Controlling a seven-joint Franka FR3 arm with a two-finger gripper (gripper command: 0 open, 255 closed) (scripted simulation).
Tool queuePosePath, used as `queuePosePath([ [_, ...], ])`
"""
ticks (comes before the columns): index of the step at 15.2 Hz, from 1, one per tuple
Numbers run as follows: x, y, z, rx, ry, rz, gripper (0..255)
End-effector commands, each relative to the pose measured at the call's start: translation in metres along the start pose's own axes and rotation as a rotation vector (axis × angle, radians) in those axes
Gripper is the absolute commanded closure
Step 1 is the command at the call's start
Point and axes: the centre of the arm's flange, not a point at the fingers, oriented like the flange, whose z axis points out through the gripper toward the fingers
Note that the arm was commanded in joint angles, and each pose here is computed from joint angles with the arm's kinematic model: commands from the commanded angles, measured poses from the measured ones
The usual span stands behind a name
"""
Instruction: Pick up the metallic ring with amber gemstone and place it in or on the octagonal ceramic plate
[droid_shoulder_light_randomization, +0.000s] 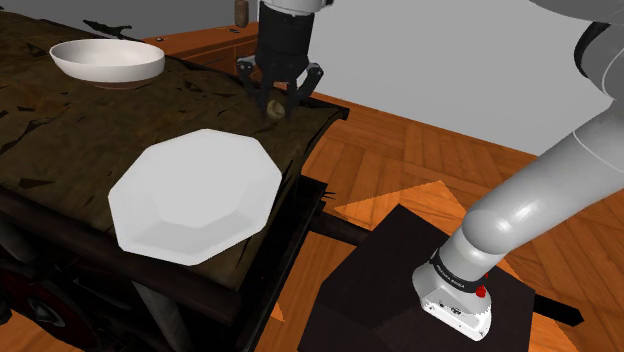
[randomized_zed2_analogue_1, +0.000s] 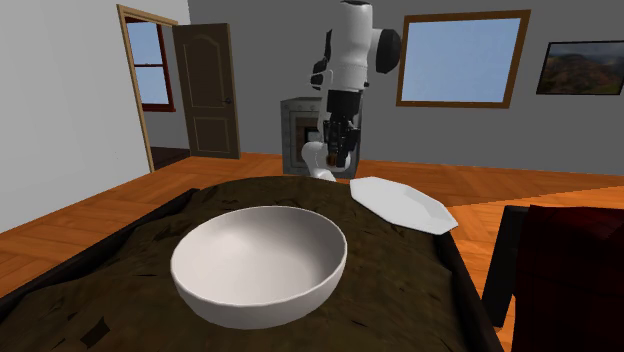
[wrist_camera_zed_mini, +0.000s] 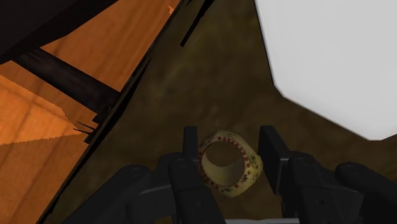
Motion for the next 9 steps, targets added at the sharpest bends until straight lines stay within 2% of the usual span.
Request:
queuePosePath([
  [1, 0.001, 0.000, -0.010, 0.000, 0.000, 0.000, 255],
  [7, 0.005, 0.000, -0.041, 0.000, 0.000, 0.000, 255],
  [9, -0.003, -0.010, -0.042, 0.000, 0.000, 0.000, 255],
])
